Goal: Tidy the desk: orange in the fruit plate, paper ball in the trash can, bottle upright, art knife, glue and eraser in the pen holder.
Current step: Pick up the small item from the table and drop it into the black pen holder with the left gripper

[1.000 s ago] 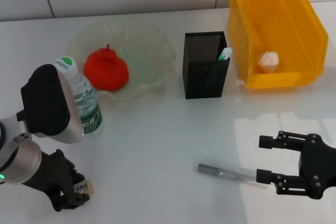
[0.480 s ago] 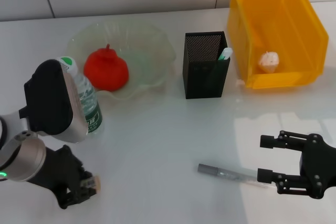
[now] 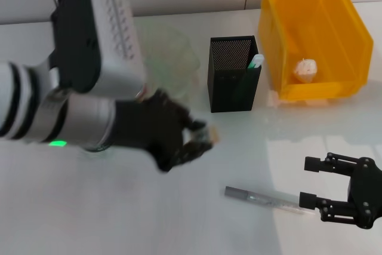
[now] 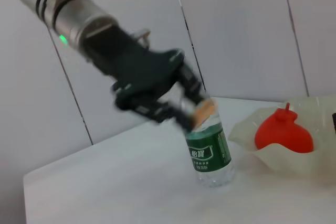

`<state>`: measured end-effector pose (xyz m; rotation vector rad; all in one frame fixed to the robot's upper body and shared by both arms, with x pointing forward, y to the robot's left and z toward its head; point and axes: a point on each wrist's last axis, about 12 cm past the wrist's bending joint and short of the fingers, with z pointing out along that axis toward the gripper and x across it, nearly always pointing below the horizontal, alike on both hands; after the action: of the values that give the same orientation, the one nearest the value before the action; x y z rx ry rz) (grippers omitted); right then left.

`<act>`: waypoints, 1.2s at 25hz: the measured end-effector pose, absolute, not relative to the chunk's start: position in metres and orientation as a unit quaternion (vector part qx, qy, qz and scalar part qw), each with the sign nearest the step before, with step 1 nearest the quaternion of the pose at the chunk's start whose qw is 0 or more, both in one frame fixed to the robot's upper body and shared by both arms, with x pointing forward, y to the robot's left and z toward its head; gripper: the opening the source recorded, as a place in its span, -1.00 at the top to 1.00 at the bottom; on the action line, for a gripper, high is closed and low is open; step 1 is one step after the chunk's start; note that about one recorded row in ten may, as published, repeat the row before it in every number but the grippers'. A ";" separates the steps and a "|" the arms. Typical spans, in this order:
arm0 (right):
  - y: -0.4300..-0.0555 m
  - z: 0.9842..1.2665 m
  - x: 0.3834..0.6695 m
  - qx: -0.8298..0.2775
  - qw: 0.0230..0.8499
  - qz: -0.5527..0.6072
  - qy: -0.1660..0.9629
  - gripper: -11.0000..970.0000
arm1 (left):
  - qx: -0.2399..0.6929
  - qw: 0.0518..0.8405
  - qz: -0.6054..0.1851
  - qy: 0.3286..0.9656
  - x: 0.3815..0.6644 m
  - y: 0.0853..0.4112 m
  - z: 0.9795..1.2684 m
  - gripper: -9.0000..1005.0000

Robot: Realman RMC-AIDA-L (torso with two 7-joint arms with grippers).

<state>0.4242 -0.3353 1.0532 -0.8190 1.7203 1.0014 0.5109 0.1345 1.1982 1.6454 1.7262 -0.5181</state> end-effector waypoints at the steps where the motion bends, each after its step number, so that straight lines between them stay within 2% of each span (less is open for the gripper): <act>1: -0.335 1.053 0.424 -0.334 0.475 0.409 0.704 -0.53 | 0.626 0.361 -0.198 0.662 0.515 0.129 1.200 0.40; 5: -0.335 1.051 0.424 -0.331 0.475 0.409 0.706 -0.53 | 0.602 0.420 -0.186 0.653 0.531 0.099 1.199 0.38; 11: -0.332 1.050 0.426 -0.329 0.475 0.414 0.704 -0.53 | 0.601 0.441 -0.148 0.650 0.554 0.071 1.188 0.36; 18: -0.330 1.051 0.429 -0.332 0.475 0.417 0.701 -0.53 | 0.591 0.464 -0.125 0.648 0.575 0.061 1.182 0.32; 30: -0.327 1.053 0.434 -0.341 0.474 0.419 0.695 -0.53 | 0.586 0.490 -0.085 0.640 0.594 0.048 1.163 0.27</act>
<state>0.4342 -0.3267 1.0533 -0.8336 1.7008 1.0253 0.5937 0.0485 1.1633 1.4240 1.5538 -0.2066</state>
